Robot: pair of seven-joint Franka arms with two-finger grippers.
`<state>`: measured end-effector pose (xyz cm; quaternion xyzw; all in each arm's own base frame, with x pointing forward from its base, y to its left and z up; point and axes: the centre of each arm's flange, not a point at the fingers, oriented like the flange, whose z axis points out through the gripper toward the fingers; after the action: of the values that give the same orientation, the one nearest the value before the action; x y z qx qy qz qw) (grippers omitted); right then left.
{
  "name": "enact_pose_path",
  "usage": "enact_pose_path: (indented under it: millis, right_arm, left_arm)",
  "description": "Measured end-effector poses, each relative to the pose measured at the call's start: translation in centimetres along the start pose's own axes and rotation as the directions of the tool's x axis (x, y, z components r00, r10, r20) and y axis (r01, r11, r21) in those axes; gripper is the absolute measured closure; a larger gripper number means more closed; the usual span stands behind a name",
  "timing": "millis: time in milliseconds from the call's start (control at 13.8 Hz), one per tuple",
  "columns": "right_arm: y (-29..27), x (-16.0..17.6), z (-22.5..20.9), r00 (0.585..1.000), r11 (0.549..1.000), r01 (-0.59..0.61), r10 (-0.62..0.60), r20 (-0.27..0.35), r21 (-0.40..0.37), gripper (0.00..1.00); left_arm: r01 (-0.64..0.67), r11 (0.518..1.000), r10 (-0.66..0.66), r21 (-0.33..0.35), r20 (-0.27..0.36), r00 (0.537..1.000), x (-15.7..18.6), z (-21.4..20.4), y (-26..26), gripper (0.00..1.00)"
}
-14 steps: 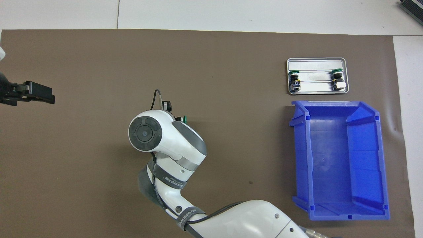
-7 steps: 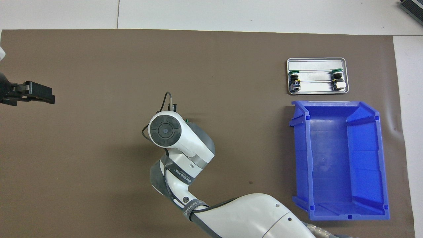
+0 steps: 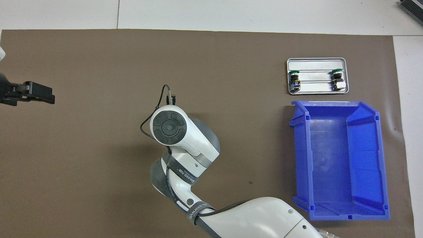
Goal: Place and press button with both arms
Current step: 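Carry the button component to the table center and release it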
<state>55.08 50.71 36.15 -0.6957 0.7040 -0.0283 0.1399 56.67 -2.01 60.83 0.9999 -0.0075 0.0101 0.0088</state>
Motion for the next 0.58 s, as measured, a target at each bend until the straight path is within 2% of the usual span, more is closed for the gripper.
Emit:
enact_pose_path:
  millis: [145, 291, 436, 582]
  right_arm:
    - [-0.8, 1.9, -2.3, 0.995, 0.995, 0.095, -0.095, -0.005, 0.005, 0.00]
    - [-1.0, 5.4, -4.2, 0.976, 0.977, 0.215, -0.215, -0.023, -0.013, 0.00]
    - [-0.9, 9.4, -6.1, 0.938, 0.938, 0.345, -0.346, -0.025, -0.040, 0.00]
    - [-1.1, 14.0, -8.0, 0.876, 0.876, 0.478, -0.481, -0.032, -0.062, 0.00]
  left_arm:
    - [0.000, 1.000, 0.000, 0.000, 0.000, 1.000, 0.0, 0.0, 0.0, 0.00]
    - [-0.001, 1.000, 0.001, 0.000, 0.000, 1.000, 0.0, 0.0, 0.1, 0.00]
    - [-0.006, 1.000, 0.006, -0.001, 0.000, 1.000, 0.0, 0.0, 0.3, 0.00]
    - [-0.032, 0.999, 0.032, -0.002, -0.001, 0.999, -0.1, -0.1, 1.8, 0.00]
